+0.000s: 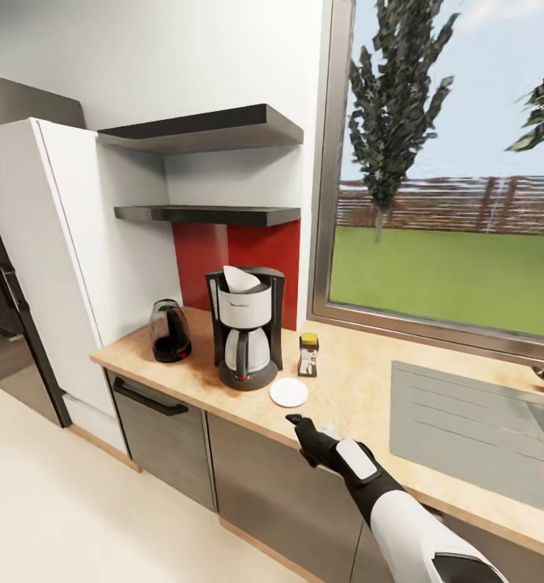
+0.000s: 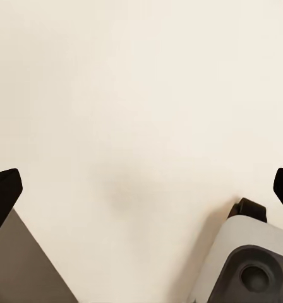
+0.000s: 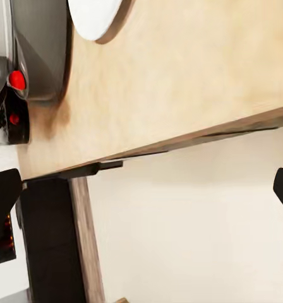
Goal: Set up a coffee station on the kitchen countertop: keep the coffee maker on the countertop, move the bottle of coffee from the kitchen shelf to the counter next to the coffee maker, place a paper coffee filter on top of the coffee maker, put the saucer next to the coffee maker with the coffee cup on the saucer, and place the electric kettle next to the coffee maker.
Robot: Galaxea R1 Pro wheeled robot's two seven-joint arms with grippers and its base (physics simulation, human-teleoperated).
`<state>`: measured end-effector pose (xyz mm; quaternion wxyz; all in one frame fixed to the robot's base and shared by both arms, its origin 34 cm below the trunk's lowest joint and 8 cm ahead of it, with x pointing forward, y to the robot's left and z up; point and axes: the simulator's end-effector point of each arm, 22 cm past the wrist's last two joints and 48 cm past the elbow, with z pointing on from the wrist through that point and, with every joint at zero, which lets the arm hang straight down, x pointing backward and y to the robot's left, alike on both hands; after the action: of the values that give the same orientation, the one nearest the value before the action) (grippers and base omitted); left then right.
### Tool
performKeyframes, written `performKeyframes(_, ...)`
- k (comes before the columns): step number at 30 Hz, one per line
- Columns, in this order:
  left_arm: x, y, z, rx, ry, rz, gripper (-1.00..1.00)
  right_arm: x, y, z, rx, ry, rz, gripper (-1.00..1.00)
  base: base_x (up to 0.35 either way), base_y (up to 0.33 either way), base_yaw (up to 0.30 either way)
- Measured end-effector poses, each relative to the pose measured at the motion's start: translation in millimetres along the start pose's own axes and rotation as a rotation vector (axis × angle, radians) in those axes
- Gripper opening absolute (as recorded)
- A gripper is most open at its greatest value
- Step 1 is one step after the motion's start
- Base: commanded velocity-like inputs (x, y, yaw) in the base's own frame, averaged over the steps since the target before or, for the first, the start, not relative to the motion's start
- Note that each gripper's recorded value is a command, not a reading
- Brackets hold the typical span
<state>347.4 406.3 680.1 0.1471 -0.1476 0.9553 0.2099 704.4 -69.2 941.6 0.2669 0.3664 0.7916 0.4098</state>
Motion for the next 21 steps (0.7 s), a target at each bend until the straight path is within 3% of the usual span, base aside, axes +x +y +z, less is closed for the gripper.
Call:
performKeyframes(4, -0.5, 0.0, 0.0, 0.0, -0.001, -0.001, 1.0, 2.7, -3.3, 0.4, 0.007, 0.006, -0.001, 1.0, -0.005, 0.0, 0.0)
performKeyframes(8, -0.2, -0.5, -0.1, 0.001, -0.001, 0.0, 1.0, 26.2, -36.2, 2.8, 0.073, 0.056, 0.024, 1.0, 0.0, 0.0, 0.0)
performKeyframes(11, 1.4, -6.8, -1.8, 0.01, 0.0, 0.004, 1.0, 61.3, -82.9, 0.4, 0.17, 0.126, 0.055, 1.0, 0.0, 0.0, 0.0)
performKeyframes(12, 3.2, -14.6, -4.1, 0.02, 0.002, 0.008, 1.0, 83.4, -114.0, -5.2, 0.238, 0.168, 0.053, 1.0, 0.0, 0.0, 0.0)
performKeyframes(13, 4.0, -18.1, -5.1, 0.025, 0.003, 0.009, 1.0, 93.0, -130.3, -9.2, 0.27, 0.184, 0.043, 1.0, 0.0, 0.0, 0.0)
performKeyframes(16, 7.2, -23.0, -6.4, 0.033, 0.007, 0.013, 1.0, 122.5, -196.1, -29.4, 0.38, 0.21, -0.051, 1.0, 0.0, 0.0, 0.0)
performKeyframes(17, 8.5, -23.2, -6.4, 0.034, 0.009, 0.015, 1.0, 125.6, -206.6, -33.0, 0.397, 0.208, -0.073, 1.0, 0.0, 0.0, 0.0)
performKeyframes(21, 17.0, -23.2, -6.1, 0.036, 0.025, 0.024, 1.0, 142.4, -275.7, -61.3, 0.495, 0.169, -0.247, 1.0, 0.0, 0.0, 0.0)
